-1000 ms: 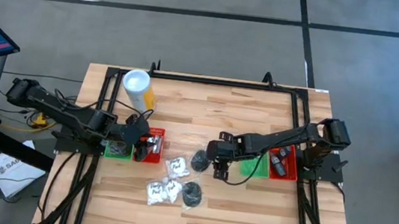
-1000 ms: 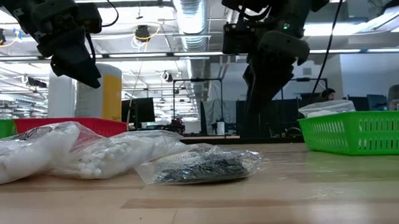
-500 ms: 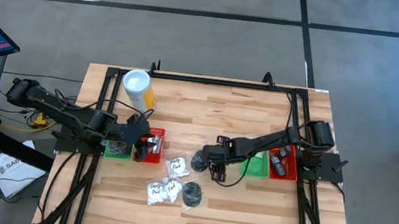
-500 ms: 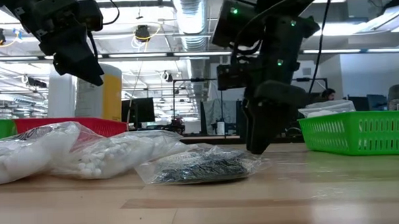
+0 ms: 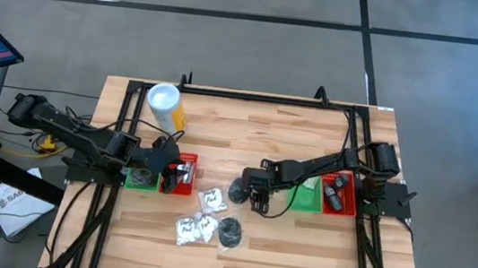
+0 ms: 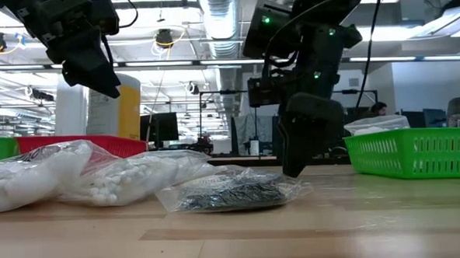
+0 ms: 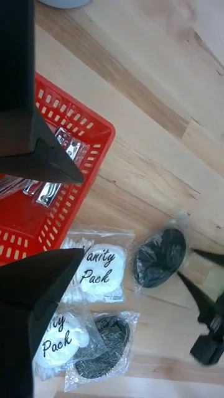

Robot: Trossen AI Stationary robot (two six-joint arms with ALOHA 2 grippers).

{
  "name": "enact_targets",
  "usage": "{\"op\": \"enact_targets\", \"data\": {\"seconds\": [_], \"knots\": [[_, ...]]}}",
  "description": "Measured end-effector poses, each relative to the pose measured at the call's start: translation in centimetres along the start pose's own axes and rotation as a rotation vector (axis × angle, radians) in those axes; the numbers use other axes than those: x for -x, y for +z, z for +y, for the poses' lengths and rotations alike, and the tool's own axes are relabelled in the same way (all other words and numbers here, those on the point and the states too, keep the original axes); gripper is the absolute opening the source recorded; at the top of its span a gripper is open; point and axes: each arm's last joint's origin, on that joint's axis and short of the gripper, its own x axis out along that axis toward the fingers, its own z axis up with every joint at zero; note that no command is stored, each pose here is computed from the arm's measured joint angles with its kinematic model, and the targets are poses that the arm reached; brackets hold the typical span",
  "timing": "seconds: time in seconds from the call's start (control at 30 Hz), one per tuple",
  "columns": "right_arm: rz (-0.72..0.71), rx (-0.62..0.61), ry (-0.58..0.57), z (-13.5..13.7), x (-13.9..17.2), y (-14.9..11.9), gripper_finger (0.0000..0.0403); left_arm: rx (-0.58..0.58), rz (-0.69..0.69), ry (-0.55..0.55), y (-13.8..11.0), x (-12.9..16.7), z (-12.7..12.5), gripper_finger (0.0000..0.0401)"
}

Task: Pick & Place Travel size toiletries
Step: Put the black hair brush into the left green bin

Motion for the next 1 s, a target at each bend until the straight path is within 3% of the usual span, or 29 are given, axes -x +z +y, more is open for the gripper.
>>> {"op": "enact_targets", "data": {"seconds": [0.3, 0.57, 0.73, 1.0], "knots": [[0.026, -0.098, 0.052, -2.1, -0.6, 0.2, 0.0196, -0.001, -0.001, -0.001, 0.0, 0.0, 0.0, 0.0170], [0.017, -0.014, 0.062, -2.1, -0.7, 0.3, 0.0195, 0.007, -0.034, -0.024, 0.3, -0.2, -0.3, 0.0170], [0.013, -0.017, 0.069, -2.3, -0.8, 0.4, 0.0195, -0.038, -0.083, -0.129, 0.0, -2.1, -1.2, 0.0169], [0.005, -0.017, 0.069, -2.3, -0.8, 0.4, 0.0192, -0.054, -0.070, -0.110, -0.5, -5.3, -2.1, 0.0153]]}}
